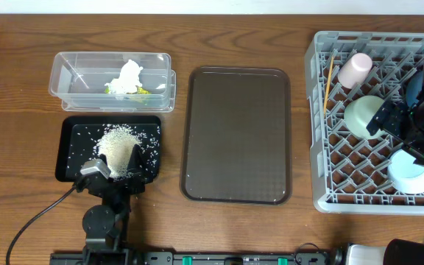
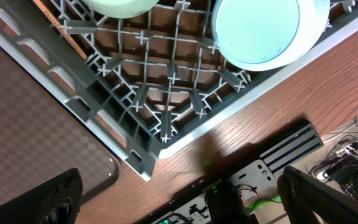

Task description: Sort waste into correct bins and load items into the dishwasher rack

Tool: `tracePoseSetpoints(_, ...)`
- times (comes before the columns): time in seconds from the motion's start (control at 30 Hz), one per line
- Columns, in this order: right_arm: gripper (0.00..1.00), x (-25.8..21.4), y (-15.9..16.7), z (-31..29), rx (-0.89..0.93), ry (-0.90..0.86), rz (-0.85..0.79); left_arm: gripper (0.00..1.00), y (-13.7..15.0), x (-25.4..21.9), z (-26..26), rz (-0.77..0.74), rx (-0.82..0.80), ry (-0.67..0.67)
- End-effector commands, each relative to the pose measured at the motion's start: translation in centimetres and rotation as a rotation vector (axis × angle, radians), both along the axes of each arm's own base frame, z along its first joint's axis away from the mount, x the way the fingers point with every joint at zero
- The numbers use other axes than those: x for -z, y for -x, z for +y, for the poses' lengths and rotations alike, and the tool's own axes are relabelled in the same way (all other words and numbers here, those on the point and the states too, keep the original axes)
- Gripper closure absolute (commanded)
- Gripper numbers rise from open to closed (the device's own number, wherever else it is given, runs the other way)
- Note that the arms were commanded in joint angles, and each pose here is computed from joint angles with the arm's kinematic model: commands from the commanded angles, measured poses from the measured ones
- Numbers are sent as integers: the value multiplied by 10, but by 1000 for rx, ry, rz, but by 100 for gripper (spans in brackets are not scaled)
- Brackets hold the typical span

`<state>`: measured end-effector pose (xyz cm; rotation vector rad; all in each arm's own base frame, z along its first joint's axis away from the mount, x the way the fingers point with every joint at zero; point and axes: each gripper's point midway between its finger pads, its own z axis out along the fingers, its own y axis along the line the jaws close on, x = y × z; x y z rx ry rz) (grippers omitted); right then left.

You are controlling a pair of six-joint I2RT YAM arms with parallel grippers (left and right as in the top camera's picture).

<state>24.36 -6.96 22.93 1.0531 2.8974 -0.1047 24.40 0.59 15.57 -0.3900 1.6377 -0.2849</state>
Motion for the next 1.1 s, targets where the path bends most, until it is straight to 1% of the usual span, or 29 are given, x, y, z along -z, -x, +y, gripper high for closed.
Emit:
tracePoseSetpoints(0.0, 1, -3, 1, -2, 25, 2, -15, 2, -1, 11, -2, 20, 22, -54)
tracePoseSetpoints(0.23, 1, -3, 1, -2, 25, 2, -15, 2, 0, 14, 8, 35, -12, -101)
tracePoseSetpoints(0.4, 1, -3, 1, -2, 25, 2, -15, 2, 1, 19, 10, 60, -7, -207)
tracePoseSetpoints(0.5, 1, -3, 1, -2, 25, 2, -15, 2, 1, 19, 10, 62, -4, -235)
tracePoseSetpoints(1.07, 1, -3, 1, -2, 25, 2, -15, 2, 1, 19, 11, 64, -6, -233)
